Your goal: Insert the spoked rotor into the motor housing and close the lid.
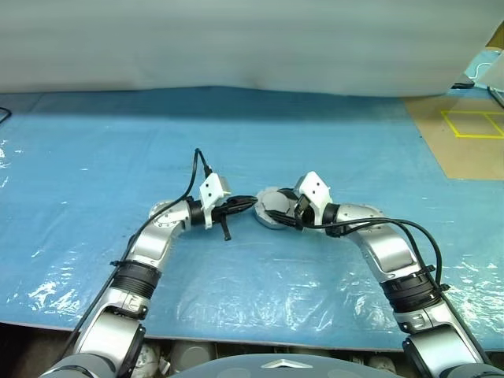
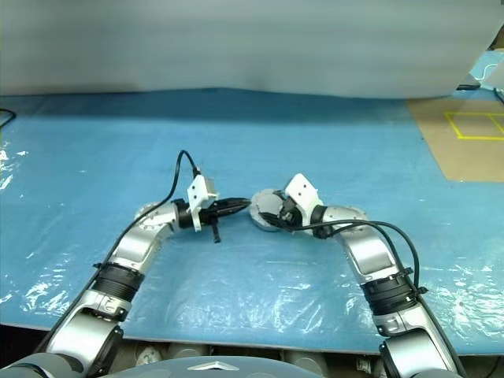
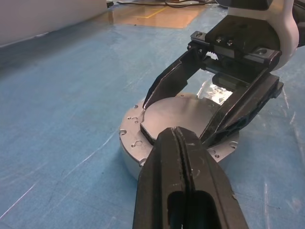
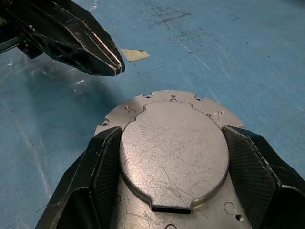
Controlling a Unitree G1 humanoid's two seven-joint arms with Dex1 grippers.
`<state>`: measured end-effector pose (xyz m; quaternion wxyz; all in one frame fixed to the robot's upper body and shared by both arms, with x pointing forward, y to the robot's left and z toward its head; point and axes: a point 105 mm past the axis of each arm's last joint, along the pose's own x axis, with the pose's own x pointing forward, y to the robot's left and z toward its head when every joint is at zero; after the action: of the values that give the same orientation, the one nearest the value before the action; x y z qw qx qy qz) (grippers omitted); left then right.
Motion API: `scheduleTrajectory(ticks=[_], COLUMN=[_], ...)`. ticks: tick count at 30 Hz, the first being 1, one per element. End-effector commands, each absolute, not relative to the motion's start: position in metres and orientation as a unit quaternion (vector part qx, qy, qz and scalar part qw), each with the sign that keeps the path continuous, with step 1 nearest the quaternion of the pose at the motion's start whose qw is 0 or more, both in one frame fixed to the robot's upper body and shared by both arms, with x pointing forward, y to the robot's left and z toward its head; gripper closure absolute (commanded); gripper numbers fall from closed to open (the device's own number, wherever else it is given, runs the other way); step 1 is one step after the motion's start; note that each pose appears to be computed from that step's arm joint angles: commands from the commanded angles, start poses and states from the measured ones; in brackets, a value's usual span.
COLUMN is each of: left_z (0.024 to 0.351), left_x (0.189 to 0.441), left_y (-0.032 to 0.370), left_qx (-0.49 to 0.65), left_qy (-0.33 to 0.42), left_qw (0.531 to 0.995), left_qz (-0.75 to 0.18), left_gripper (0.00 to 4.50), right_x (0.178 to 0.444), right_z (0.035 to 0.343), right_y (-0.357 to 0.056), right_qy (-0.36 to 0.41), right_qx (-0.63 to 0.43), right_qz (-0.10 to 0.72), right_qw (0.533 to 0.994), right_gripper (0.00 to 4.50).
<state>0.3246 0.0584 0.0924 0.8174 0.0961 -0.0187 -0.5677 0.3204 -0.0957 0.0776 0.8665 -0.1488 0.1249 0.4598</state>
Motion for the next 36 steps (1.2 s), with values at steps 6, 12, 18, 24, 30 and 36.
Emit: scheduleTrajectory(ticks=[6, 12, 18, 24, 30, 36], left_z=[0.078, 0.079, 0.069, 0.062, 0.062, 0.064], left_x=[0.333, 0.339, 0.331, 0.320, 0.318, 0.320], left_y=[0.048, 0.041, 0.034, 0.030, 0.028, 0.029], left_qx=[0.138, 0.134, 0.149, 0.157, 0.158, 0.162], left_qy=[0.005, -0.003, 0.016, 0.026, 0.025, 0.023], left_qw=[0.820, 0.827, 0.804, 0.780, 0.776, 0.775], left_qz=[-0.555, -0.546, -0.575, -0.605, -0.611, -0.610], left_gripper=[4.50, 4.50, 4.50, 4.50, 4.50, 4.50], right_x=[0.306, 0.302, 0.302, 0.302, 0.299, 0.297], right_z=[0.041, 0.043, 0.044, 0.046, 0.055, 0.062], right_y=[-0.100, -0.101, -0.104, -0.105, -0.100, -0.095], right_qy=[0.208, 0.210, 0.214, 0.206, 0.177, 0.155], right_qx=[-0.130, -0.127, -0.135, -0.151, -0.161, -0.177], right_qz=[0.459, 0.460, 0.457, 0.457, 0.469, 0.478], right_qw=[0.854, 0.853, 0.853, 0.852, 0.850, 0.846], right_gripper=[1.54, 1.54, 1.54, 1.19, 0.02, 0.02])
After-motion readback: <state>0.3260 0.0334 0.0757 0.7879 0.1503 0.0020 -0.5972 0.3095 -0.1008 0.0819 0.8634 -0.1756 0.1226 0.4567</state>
